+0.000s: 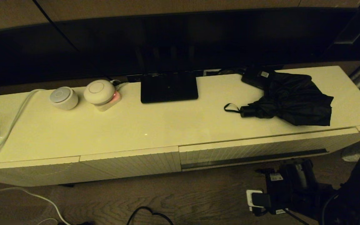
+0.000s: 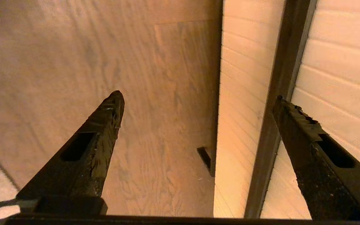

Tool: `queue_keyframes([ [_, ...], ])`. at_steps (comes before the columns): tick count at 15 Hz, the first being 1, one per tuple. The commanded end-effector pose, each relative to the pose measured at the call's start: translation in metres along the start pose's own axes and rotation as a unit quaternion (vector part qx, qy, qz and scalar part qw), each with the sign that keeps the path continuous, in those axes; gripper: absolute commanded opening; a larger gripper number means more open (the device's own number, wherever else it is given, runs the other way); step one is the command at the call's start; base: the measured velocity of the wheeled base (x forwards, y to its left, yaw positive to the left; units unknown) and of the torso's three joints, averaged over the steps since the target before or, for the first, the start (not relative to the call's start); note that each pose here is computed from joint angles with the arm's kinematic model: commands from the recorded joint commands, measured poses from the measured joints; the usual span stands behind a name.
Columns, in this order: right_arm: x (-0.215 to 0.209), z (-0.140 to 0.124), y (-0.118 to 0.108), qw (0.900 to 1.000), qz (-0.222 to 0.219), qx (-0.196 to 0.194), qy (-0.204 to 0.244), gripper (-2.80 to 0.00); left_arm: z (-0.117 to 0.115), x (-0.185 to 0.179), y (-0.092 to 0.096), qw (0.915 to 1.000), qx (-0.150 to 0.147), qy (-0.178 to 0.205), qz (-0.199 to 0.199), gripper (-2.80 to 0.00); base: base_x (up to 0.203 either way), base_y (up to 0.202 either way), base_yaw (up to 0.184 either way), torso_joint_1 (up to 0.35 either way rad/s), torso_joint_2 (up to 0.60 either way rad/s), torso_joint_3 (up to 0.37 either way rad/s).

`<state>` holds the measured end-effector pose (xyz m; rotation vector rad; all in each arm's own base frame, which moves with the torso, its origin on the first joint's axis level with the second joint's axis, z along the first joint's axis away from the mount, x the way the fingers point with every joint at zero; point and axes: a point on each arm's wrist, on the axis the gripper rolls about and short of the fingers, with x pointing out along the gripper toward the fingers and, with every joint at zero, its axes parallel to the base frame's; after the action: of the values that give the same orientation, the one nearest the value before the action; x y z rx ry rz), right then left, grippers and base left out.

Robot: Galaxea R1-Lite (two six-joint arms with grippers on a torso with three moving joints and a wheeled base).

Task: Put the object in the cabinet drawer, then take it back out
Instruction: Open the drawer

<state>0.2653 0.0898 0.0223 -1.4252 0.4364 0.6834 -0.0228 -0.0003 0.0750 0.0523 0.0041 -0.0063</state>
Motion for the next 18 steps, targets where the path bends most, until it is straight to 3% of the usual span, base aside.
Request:
queue_keyframes([
  [1, 0.007, -0.001, -0.003, 1.0, -0.003, -0.001, 0.002, 0.0, -0.001, 0.0, 0.0, 1.0, 0.0, 0.002, 0.0, -2.8, 0.0, 0.0, 0.0, 0.0, 0.0, 0.0],
  [8, 0.026, -0.002, -0.011, 1.0, -0.02, 0.004, 0.003, 0.0, -0.001, 0.0, 0.0, 1.0, 0.001, 0.002, 0.0, -2.8, 0.0, 0.0, 0.0, 0.0, 0.0, 0.0],
  [18, 0.032, -0.004, 0.002, 1.0, 0.004, 0.003, 0.007, 0.0, -0.001, 0.0, 0.0, 1.0, 0.0, 0.002, 0.0, -2.8, 0.0, 0.0, 0.0, 0.0, 0.0, 0.0],
])
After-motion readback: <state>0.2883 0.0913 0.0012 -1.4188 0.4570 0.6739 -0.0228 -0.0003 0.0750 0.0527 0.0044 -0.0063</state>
